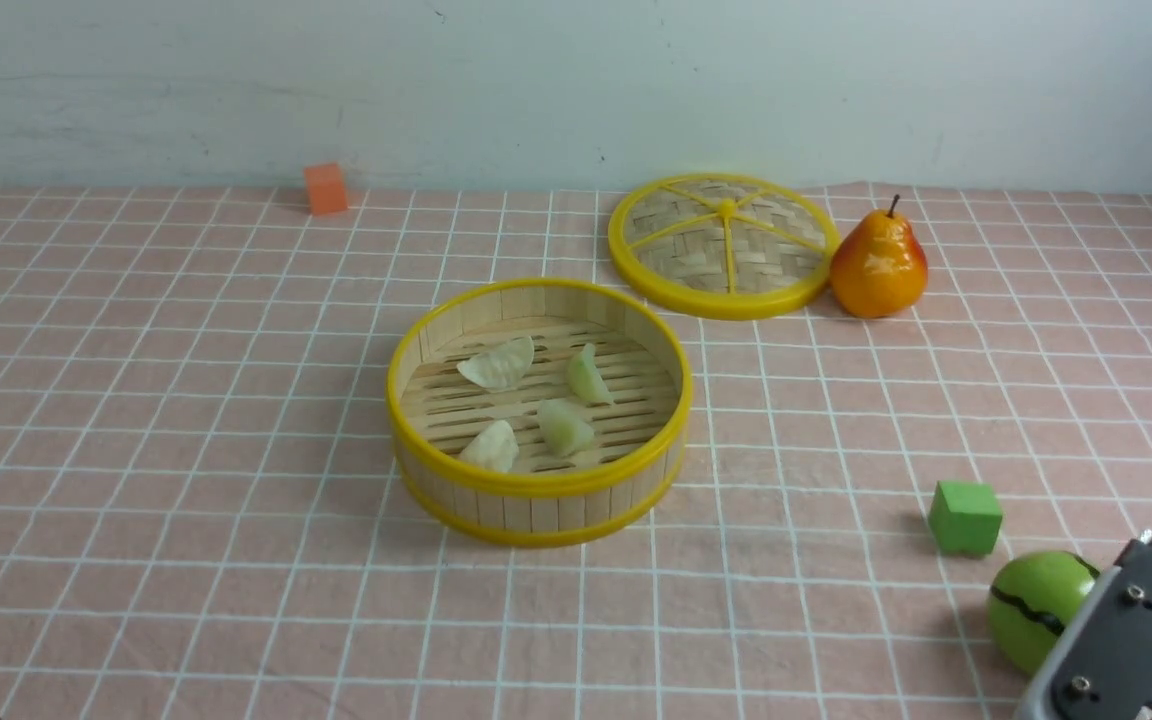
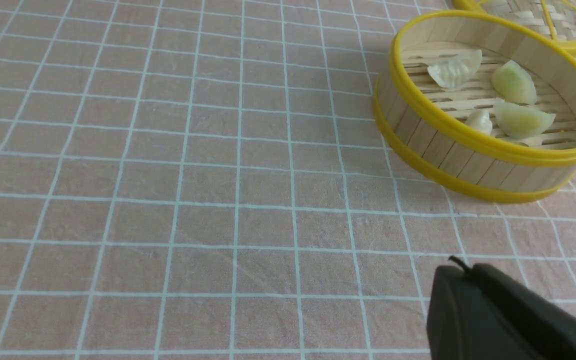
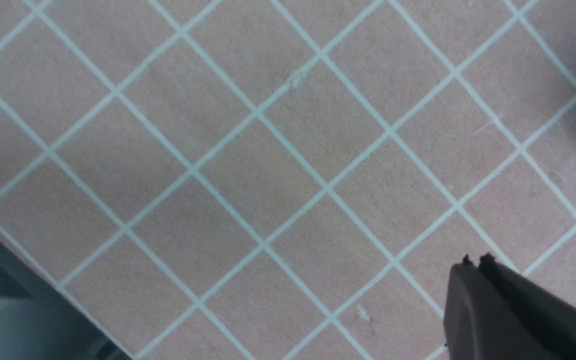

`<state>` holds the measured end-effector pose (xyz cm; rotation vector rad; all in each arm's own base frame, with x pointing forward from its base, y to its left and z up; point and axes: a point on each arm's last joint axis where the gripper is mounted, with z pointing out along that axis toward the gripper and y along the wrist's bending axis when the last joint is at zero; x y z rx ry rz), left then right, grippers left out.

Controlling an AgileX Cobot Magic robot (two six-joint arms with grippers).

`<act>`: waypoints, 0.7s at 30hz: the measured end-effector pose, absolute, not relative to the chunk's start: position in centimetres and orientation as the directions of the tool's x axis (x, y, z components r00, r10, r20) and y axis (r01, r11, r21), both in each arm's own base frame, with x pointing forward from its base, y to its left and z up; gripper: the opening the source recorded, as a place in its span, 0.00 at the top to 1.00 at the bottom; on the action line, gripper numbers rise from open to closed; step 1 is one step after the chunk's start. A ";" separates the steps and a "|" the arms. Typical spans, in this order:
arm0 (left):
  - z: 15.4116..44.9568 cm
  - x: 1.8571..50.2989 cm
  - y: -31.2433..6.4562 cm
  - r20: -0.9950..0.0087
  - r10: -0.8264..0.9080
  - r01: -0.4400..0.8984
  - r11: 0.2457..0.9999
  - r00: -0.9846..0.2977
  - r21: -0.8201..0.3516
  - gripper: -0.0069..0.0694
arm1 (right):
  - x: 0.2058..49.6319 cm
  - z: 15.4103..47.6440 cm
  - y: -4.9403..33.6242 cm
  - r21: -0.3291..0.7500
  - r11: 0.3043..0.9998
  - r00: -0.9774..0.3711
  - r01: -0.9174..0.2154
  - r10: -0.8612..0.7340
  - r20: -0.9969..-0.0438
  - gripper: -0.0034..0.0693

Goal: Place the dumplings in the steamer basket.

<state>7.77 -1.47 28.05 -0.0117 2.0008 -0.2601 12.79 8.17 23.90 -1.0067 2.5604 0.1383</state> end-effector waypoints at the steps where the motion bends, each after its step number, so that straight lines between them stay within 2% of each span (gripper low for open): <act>1: 28.0 7.8 -1.5 -0.893 -0.125 0.108 0.976 -0.432 -0.188 0.90 | 12.8 23.9 8.1 -0.052 0.737 -0.667 -0.674 -0.637 -0.386 0.96; 3: 28.0 7.8 -1.5 -0.893 -0.125 0.108 0.976 -0.432 -0.188 0.89 | 12.7 23.9 7.8 -0.085 0.729 -0.651 -0.680 -0.653 -0.387 0.96; 5: 28.0 7.8 -1.5 -0.893 -0.124 0.108 0.976 -0.433 -0.188 0.89 | 12.5 24.1 7.3 -0.144 0.718 -0.608 -0.681 -0.663 -0.437 0.96; 8: 28.0 7.8 -1.5 -0.893 -0.124 0.108 0.976 -0.433 -0.188 0.89 | 11.4 25.2 5.9 -0.270 0.715 -0.474 -0.645 -0.652 -0.592 0.96; 9: 28.0 7.8 -1.5 -0.893 -0.124 0.108 0.976 -0.433 -0.188 0.89 | 11.3 25.3 5.8 -0.278 0.717 -0.464 -0.639 -0.648 -0.604 0.96; 11: 28.0 7.8 -1.5 -0.893 -0.124 0.108 0.976 -0.433 -0.188 0.89 | 10.1 25.7 4.2 -0.362 0.760 -0.335 -0.540 -0.588 -0.736 0.96; 13: 28.0 7.8 -1.5 -0.893 -0.124 0.108 0.976 -0.433 -0.188 0.89 | 9.6 25.5 3.5 -0.377 0.792 -0.284 -0.480 -0.547 -0.788 0.96; 15: 28.0 7.8 -1.5 -0.893 -0.124 0.108 0.976 -0.433 -0.188 0.89 | 8.4 24.2 2.2 -0.339 0.870 -0.228 -0.357 -0.434 -0.872 0.96; 17: 28.0 7.8 -1.5 -0.893 -0.124 0.108 0.976 -0.433 -0.188 0.89 | 7.3 22.0 1.2 -0.243 0.940 -0.214 -0.240 -0.296 -0.931 0.96; 18: 28.0 7.8 -1.5 -0.893 -0.124 0.108 0.976 -0.433 -0.188 0.89 | 7.2 21.8 1.1 -0.237 0.944 -0.212 -0.231 -0.286 -0.934 0.96; 19: 28.0 7.8 -1.5 -0.893 -0.124 0.108 0.976 -0.433 -0.188 0.89 | 6.6 20.0 0.7 -0.176 0.971 -0.198 -0.165 -0.207 -0.958 0.96; 21: 28.0 7.8 -1.5 -0.893 -0.124 0.108 0.976 -0.433 -0.188 0.88 | 6.1 18.6 0.4 -0.121 0.985 -0.191 -0.119 -0.143 -0.971 0.96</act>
